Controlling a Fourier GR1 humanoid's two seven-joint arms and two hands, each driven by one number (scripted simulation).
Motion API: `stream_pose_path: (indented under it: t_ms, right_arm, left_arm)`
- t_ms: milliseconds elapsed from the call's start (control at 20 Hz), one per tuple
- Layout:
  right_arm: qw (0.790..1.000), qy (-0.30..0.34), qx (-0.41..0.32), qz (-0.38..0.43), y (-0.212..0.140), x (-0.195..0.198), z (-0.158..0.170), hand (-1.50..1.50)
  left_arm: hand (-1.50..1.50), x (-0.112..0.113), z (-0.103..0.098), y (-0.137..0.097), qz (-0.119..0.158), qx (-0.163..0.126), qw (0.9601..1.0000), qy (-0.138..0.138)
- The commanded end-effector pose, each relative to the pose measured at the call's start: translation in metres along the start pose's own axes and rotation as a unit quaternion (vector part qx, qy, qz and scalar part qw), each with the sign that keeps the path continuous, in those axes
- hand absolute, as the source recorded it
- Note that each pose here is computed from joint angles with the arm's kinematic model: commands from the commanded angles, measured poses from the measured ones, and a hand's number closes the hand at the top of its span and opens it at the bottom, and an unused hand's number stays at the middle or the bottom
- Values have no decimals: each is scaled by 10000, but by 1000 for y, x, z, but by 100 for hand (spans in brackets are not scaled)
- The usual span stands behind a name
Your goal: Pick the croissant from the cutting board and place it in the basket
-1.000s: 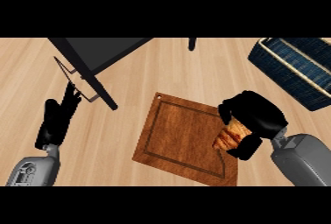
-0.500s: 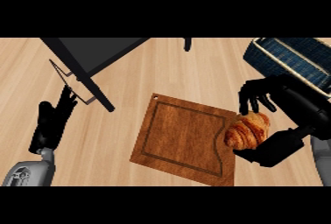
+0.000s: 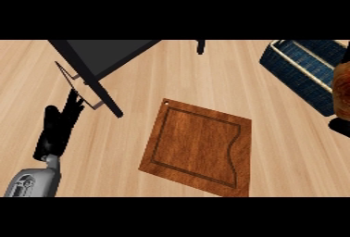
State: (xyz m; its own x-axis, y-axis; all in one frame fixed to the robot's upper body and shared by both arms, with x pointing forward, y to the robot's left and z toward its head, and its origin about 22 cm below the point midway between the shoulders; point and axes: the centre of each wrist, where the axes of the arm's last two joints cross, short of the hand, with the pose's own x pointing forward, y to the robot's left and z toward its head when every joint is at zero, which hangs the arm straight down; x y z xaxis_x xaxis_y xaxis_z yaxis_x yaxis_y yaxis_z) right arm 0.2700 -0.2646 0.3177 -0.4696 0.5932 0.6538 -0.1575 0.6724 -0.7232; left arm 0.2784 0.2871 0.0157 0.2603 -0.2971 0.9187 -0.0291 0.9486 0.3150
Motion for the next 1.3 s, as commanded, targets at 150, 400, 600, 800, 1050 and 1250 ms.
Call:
stream_pose_path:
  t_ms: [150,400,600,800,1050,1250]
  right_arm:
    - [9985,294,-461,-101,-80,32,-4,150]
    - [9921,758,-754,650,-90,47,-32,150]
    - [9703,1361,-721,1867,-117,52,-25,150]
    - [9541,1627,-650,2429,-115,19,-35,150]
    - [9366,2130,-702,2692,-136,-30,-40,150]
    - [9424,2019,-765,2556,-157,-70,-26,150]
  left_arm:
    - [0,19,-4,-2,-78,-100,9995,-302]
    - [0,15,-8,-22,16,-152,9995,-292]
    - [0,18,-15,-16,0,-226,9990,-395]
    - [0,19,-16,-16,-34,-271,9987,-431]
    - [0,28,-9,-22,-87,-207,9983,-536]
    - [0,19,-5,-21,-50,-263,9985,-485]
